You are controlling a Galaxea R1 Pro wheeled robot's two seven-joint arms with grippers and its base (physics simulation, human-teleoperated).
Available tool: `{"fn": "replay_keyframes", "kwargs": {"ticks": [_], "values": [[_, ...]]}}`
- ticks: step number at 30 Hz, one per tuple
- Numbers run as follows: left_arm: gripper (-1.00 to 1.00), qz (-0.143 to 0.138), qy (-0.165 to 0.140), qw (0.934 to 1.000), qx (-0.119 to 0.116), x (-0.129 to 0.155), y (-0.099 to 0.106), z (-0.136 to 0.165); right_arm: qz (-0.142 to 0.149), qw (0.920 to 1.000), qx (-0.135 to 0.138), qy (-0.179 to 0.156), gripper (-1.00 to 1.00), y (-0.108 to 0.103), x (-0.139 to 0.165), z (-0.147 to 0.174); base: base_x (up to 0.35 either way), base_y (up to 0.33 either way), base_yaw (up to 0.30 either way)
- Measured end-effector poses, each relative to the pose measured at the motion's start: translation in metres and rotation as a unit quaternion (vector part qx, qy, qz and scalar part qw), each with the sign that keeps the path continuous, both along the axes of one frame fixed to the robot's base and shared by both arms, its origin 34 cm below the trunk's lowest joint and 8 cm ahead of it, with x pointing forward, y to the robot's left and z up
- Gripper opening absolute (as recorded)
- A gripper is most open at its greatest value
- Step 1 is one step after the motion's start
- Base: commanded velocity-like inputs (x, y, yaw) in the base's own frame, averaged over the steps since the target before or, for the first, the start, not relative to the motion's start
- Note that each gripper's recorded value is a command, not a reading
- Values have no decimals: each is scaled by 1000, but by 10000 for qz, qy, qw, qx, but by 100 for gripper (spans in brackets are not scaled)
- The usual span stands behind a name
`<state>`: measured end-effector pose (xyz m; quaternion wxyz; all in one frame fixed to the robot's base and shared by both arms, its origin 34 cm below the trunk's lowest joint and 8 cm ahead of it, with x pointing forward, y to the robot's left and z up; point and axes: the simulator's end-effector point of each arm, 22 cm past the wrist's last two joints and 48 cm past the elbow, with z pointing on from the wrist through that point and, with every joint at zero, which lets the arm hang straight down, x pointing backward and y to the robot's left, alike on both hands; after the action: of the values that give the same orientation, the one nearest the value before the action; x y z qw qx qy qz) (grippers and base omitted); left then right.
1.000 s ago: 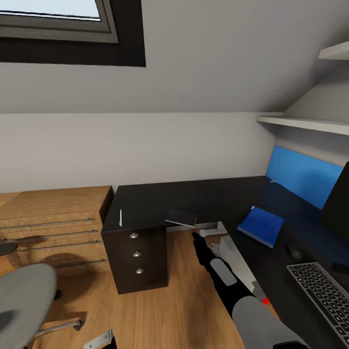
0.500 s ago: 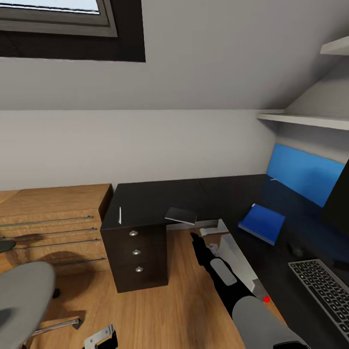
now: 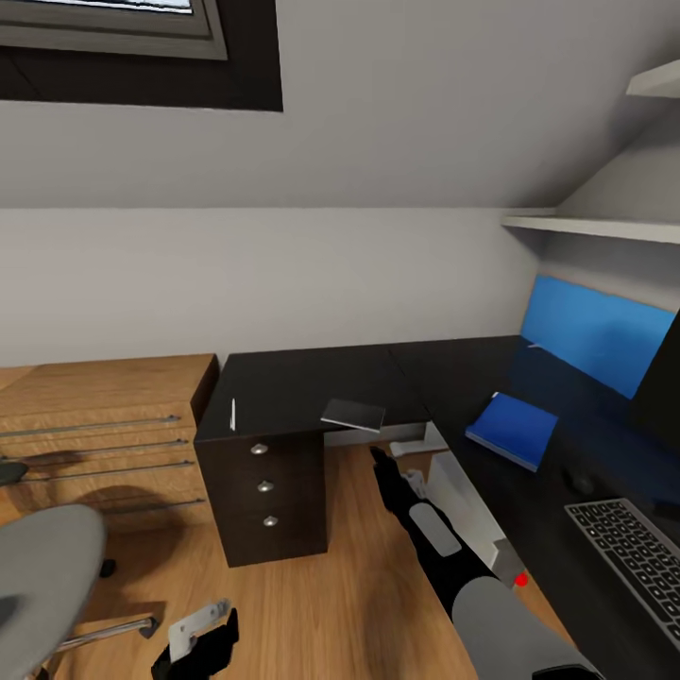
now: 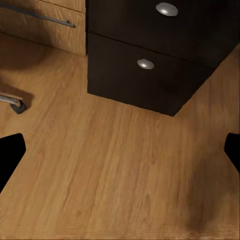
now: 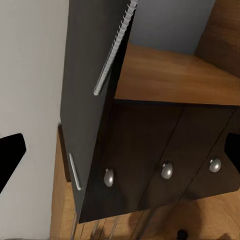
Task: In the bedroom, organize the workspace by keeping the computer under the desk, ensuring the monitor is on the desk, placing the keyboard on the desk next to the monitor, placing the mouse on the desk next to the keyboard, moving the folder from the swivel chair onto the desk next to the mouse, stacking the notebook on top of the folder with the pen on top of the notebook, and positioning the swivel chair next to the desk.
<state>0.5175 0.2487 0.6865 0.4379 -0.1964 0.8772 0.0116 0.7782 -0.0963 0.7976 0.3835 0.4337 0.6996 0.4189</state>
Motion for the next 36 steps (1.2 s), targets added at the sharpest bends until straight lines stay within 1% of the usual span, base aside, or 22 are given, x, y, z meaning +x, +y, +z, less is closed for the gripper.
{"fn": "replay_keyframes", "kwargs": {"ticks": [1, 3, 4, 6, 8, 10, 12, 18, 26, 28, 32, 36], "values": [[100, -158, 145, 9998, -45, 2, -6, 8, 22, 9999, 28, -124, 100, 1, 2, 4, 0, 0, 0], [100, -341, 268, 9990, -92, 5, -13, 19, 52, 9996, 56, -267, 100, 3, 3, 6, 0, 0, 0], [100, -414, 262, 9987, -115, 8, -16, 28, 73, 9994, 55, -338, 100, 4, 4, 7, 0, 0, 0], [100, -472, 216, 9985, -151, 12, -19, 37, 112, 9990, 25, -423, 100, 5, 4, 7, 0, 0, 0], [100, -517, 206, 9983, -187, 13, -22, 40, 165, 9985, -30, -512, 100, 6, 5, 7, 0, 0, 0], [100, -539, 229, 9981, -202, 13, -24, 36, 186, 9983, -50, -548, 100, 7, 5, 5, 0, 0, 0], [100, -581, 328, 9975, -229, 9, -28, 26, 209, 9980, -69, -591, 100, 7, 5, 3, 0, 0, 0], [100, -602, 450, 9969, -226, 3, -28, 6, 186, 9980, -51, -596, 100, 6, 4, -7, 0, 0, 0], [100, -604, 473, 9968, -222, 1, -28, -11, 145, 9981, -100, -598, 100, -4, 5, -22, 0, 0, 0], [100, -599, 559, 9964, -208, -3, -28, -22, 134, 9981, -113, -590, 100, -7, 5, -27, 0, 0, 0], [100, -590, 627, 9961, -196, -7, -28, -35, 99, 9980, -160, -605, 100, -16, 5, -36, 0, 0, 0], [100, -583, 620, 9962, -202, -8, -28, -43, 88, 9980, -170, -610, 100, -19, 5, -43, 0, 0, 0]]}}
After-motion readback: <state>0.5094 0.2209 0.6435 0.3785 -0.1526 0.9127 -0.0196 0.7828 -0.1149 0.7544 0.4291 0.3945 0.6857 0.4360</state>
